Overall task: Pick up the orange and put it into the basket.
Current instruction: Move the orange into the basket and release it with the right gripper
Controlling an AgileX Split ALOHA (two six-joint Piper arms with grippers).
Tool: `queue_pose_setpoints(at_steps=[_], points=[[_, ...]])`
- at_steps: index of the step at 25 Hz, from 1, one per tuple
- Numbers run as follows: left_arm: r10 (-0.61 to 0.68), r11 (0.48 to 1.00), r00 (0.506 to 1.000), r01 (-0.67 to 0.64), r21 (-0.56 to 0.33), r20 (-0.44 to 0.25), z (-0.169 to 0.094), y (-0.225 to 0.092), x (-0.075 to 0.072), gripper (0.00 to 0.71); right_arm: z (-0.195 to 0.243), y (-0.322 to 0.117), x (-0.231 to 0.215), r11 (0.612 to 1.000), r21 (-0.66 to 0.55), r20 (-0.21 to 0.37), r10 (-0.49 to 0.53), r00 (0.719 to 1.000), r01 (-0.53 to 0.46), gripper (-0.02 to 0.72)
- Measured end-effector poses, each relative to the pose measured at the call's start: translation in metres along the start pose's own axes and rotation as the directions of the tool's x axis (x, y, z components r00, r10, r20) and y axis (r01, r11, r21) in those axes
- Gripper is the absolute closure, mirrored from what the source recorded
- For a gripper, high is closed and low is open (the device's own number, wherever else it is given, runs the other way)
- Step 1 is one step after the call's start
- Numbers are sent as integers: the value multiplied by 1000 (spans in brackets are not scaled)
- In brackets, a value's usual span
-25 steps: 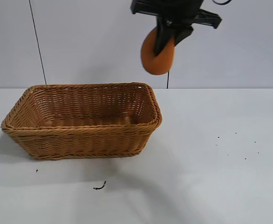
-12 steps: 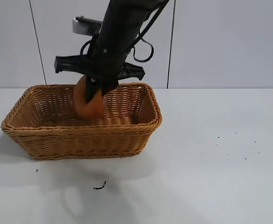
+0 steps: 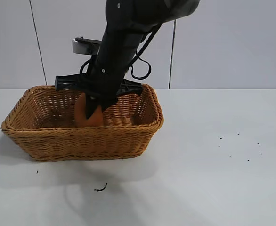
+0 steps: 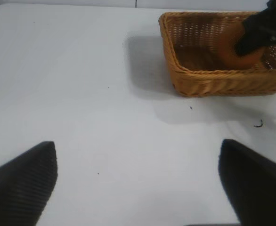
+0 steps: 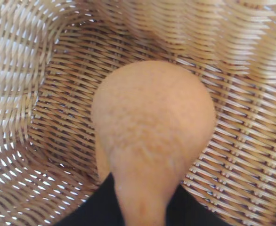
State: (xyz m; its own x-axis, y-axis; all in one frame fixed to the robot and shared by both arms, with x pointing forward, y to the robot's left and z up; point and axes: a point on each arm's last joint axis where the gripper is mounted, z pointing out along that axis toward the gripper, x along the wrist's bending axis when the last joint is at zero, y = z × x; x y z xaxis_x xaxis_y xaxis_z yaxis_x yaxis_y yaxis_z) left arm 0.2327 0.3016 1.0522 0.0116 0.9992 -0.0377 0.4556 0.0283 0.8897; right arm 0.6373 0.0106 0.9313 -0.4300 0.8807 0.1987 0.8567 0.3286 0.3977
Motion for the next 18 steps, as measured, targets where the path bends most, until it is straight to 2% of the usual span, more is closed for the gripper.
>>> queue_pose_setpoints(at_steps=[4, 6, 9, 13, 18], points=[[0, 1000, 1000, 0, 0, 0, 0, 0, 0, 44, -9, 4, 3, 999, 31, 2, -7, 1000, 7, 136], [0, 1000, 1000, 0, 0, 0, 0, 0, 0, 44, -21, 12, 6, 1000, 24, -2, -15, 1000, 15, 58], [0, 1000, 1000, 0, 0, 0, 0, 0, 0, 44, -43, 25, 11, 999, 26, 9, -40, 999, 39, 21], [0, 1000, 1000, 0, 0, 0, 0, 0, 0, 44, -79, 39, 2, 997, 37, 94, -72, 993, 69, 10], [0, 1000, 1000, 0, 0, 0, 0, 0, 0, 44, -101, 55, -58, 999, -10, 186, 39, 982, -38, 10]])
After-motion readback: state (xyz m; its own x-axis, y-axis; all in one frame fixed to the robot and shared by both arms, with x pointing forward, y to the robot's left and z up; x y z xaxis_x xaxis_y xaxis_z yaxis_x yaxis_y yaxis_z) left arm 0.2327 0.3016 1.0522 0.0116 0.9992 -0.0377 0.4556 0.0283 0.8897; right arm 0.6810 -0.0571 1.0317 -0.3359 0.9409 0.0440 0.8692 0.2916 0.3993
